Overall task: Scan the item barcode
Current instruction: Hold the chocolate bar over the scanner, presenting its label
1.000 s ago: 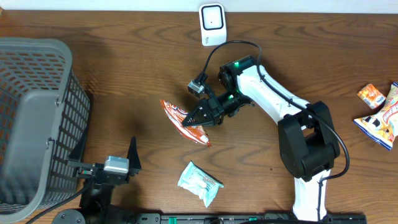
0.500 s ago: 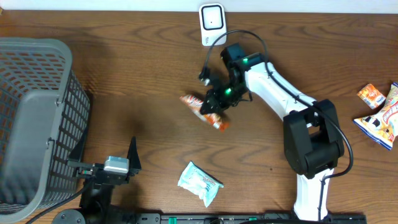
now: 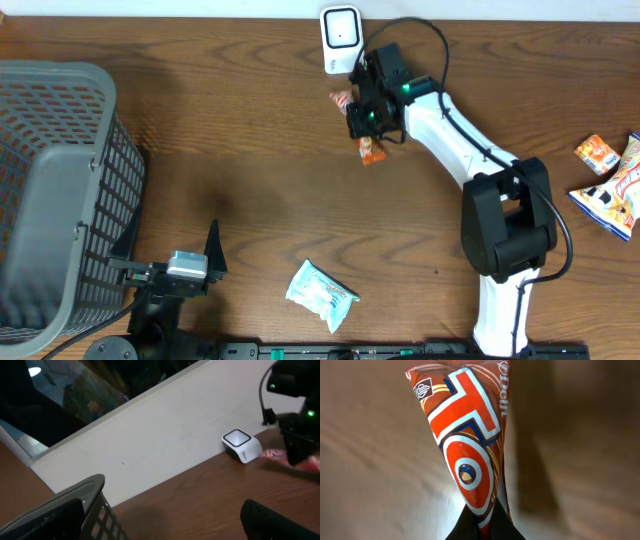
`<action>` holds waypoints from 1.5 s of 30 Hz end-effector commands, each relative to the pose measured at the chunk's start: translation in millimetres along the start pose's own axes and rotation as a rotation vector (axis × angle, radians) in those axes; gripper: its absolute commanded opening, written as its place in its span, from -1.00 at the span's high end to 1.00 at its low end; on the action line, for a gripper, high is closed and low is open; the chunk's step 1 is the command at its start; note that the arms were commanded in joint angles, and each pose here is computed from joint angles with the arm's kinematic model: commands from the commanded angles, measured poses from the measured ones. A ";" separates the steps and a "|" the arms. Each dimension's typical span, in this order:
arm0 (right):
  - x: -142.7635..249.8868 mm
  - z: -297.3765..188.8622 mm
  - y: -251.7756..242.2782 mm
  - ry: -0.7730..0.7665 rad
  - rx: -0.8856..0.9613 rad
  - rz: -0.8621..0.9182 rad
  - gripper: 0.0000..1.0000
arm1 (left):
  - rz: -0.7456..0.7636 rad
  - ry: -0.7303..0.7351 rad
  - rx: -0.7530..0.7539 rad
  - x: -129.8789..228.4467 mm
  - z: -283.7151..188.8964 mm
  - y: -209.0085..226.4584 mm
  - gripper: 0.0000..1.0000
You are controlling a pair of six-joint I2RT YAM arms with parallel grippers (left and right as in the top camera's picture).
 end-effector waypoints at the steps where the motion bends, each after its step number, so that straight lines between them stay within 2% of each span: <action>1: -42.8 -13.2 -20.2 -0.112 0.084 0.040 0.98 | 0.003 -0.010 -0.012 -2.8 -1.6 2.4 -1.00; 6: -82.2 -9.6 -23.2 -0.188 0.083 0.046 0.98 | 0.003 -0.010 -0.012 -2.8 -1.6 2.4 -1.00; 15: -134.7 30.5 -33.2 -0.284 0.080 0.096 0.97 | 0.004 -0.007 -0.011 -2.0 -1.6 2.1 -0.99; 24: -154.3 46.9 -44.6 -0.360 0.086 0.153 0.97 | 0.004 -0.006 -0.011 -2.0 -1.6 2.2 -1.00; 30: -148.4 42.3 -50.4 -0.327 0.124 0.163 0.98 | 0.004 -0.006 -0.010 -1.9 -1.6 2.1 -0.99; 37: -119.1 5.6 -60.4 -0.168 0.174 0.140 0.98 | 0.005 -0.004 -0.010 -1.3 -1.6 1.9 -1.00; 45: -52.0 -55.0 -134.6 0.090 0.504 0.233 0.98 | 0.004 -0.004 -0.010 -1.4 -1.6 1.9 -1.00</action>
Point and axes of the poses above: each gripper's point midway between its finger pads, its own z axis out along the fingers, its own y axis along the line the jaws close on, x = y × z, the point moved 2 cm from there along -z, back along the fingers, and after that the axes turned 8 degrees about -z, right-handed, at the moved point
